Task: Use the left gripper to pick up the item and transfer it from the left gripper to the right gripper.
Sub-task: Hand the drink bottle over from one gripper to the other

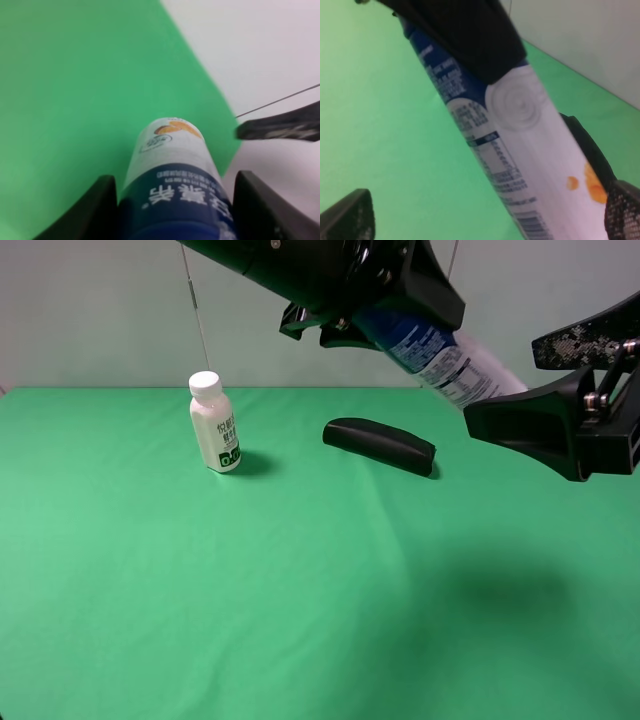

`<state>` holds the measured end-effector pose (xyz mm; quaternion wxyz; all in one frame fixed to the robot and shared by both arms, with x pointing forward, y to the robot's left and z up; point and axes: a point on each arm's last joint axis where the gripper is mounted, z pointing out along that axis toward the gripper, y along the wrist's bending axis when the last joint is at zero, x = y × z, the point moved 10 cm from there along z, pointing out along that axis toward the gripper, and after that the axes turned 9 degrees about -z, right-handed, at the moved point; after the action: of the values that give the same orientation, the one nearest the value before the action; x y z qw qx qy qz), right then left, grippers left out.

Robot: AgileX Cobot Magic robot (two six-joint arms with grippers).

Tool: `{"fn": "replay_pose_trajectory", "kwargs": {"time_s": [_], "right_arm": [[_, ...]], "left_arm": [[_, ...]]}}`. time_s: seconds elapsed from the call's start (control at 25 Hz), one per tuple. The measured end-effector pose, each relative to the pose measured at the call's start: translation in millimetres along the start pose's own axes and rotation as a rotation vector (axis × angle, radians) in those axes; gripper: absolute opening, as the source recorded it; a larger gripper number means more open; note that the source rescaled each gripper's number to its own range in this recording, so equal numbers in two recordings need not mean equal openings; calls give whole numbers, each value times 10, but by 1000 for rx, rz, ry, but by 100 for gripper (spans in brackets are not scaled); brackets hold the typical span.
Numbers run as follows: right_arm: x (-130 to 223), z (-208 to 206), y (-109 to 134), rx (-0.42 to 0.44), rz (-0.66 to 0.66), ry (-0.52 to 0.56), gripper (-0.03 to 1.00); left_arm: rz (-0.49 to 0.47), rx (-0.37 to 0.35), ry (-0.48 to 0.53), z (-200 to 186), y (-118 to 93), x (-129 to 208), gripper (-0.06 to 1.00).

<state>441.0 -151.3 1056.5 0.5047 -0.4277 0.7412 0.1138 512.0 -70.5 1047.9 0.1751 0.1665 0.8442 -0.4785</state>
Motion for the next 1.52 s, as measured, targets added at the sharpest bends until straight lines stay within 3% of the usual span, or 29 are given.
{"fn": "replay_pose_trajectory", "kwargs": {"time_s": [0.52, 1.08, 1.12, 1.16, 1.28, 1.52], "right_arm": [[8, 98, -90, 28, -22, 5, 100], [117, 277, -119, 12, -5, 57, 100], [117, 277, -119, 12, -5, 57, 98], [117, 277, -119, 12, -5, 57, 89], [117, 277, -121, 13, -12, 57, 45], [129, 277, -108, 7, -38, 64, 39]], "left_arm": [[11, 84, 53, 95, -282, 195, 0], [11, 83, 45, 102, -288, 185, 0], [11, 83, 43, 102, -288, 182, 0], [10, 84, 42, 102, -289, 180, 0], [12, 84, 44, 102, -290, 183, 0], [14, 84, 46, 102, -289, 188, 0]]}}
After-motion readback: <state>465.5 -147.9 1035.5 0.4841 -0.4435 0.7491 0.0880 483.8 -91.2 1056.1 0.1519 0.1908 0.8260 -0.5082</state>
